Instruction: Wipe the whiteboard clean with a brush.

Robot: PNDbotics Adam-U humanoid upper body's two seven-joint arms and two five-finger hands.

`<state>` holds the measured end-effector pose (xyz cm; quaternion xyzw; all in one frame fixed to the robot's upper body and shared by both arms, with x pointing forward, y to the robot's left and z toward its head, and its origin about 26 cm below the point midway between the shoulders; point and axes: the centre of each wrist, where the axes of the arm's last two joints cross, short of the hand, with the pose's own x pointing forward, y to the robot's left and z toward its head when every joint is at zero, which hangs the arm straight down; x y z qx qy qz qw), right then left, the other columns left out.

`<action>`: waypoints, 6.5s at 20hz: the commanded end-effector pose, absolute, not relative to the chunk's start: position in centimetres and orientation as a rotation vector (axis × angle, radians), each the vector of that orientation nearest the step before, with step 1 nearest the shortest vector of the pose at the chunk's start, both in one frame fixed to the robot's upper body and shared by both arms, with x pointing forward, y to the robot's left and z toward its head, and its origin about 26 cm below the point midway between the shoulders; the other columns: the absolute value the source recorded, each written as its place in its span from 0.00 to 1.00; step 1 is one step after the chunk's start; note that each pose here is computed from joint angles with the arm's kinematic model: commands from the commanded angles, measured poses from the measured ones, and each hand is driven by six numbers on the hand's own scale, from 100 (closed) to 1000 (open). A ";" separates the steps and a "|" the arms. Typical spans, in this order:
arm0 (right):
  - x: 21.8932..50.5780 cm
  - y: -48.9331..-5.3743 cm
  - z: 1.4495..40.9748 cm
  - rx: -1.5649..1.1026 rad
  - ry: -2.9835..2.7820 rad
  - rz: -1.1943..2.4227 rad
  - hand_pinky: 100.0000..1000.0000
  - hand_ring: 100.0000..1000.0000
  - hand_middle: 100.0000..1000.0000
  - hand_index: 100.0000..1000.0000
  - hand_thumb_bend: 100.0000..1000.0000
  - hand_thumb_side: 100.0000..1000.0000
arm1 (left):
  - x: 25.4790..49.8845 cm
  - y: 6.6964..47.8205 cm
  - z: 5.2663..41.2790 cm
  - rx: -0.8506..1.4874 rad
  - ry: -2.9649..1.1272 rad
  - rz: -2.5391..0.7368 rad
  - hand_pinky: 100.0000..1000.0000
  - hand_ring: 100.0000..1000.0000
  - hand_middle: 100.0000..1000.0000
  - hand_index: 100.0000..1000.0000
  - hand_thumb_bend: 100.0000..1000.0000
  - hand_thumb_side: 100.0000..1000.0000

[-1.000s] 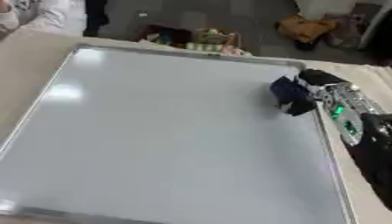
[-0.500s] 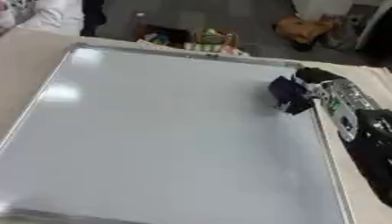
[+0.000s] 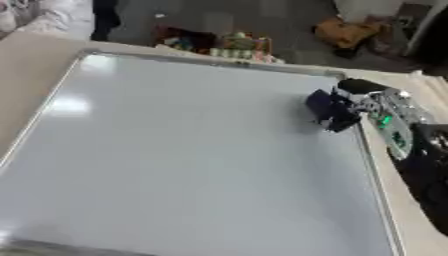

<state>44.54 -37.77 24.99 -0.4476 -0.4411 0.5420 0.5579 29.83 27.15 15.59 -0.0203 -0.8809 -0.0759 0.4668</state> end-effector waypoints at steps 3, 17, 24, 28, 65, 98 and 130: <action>44.1 -38.3 24.8 -0.958 -1.021 1.278 0.46 0.45 0.05 0.20 0.00 0.17 | 29.7 27.2 16.1 -0.045 -2.184 -0.200 0.53 0.29 0.37 0.41 0.00 0.91; 42.9 -37.4 24.8 -0.934 -1.014 1.376 0.44 0.44 0.06 0.19 0.00 0.18 | 29.8 27.2 16.2 -0.051 -2.180 -0.203 0.53 0.29 0.37 0.42 0.00 0.91; 42.2 -36.3 25.1 -0.974 -1.032 1.449 0.44 0.45 0.06 0.19 0.00 0.17 | 29.8 27.1 16.3 -0.054 -2.178 -0.205 0.53 0.29 0.37 0.42 0.00 0.91; 41.8 -35.7 25.3 -0.964 -1.050 1.471 0.43 0.44 0.06 0.19 0.00 0.17 | 29.7 27.1 16.3 -0.055 -2.175 -0.204 0.53 0.29 0.37 0.42 0.00 0.91; 42.7 -38.9 25.4 -1.066 -0.972 1.286 0.42 0.44 0.06 0.18 0.00 0.18 | 29.8 27.1 16.1 -0.051 -2.180 -0.222 0.53 0.28 0.37 0.42 0.00 0.92; 41.7 -38.9 24.7 -1.156 -0.888 1.471 0.42 0.43 0.07 0.13 0.00 0.18 | 29.9 27.0 16.3 -0.055 -2.189 -0.228 0.53 0.29 0.38 0.42 0.00 0.92; 38.7 -35.5 25.0 -1.189 -0.961 1.702 0.43 0.43 0.07 0.13 0.00 0.18 | 29.8 26.9 16.2 -0.065 -2.175 -0.225 0.53 0.29 0.38 0.42 0.00 0.92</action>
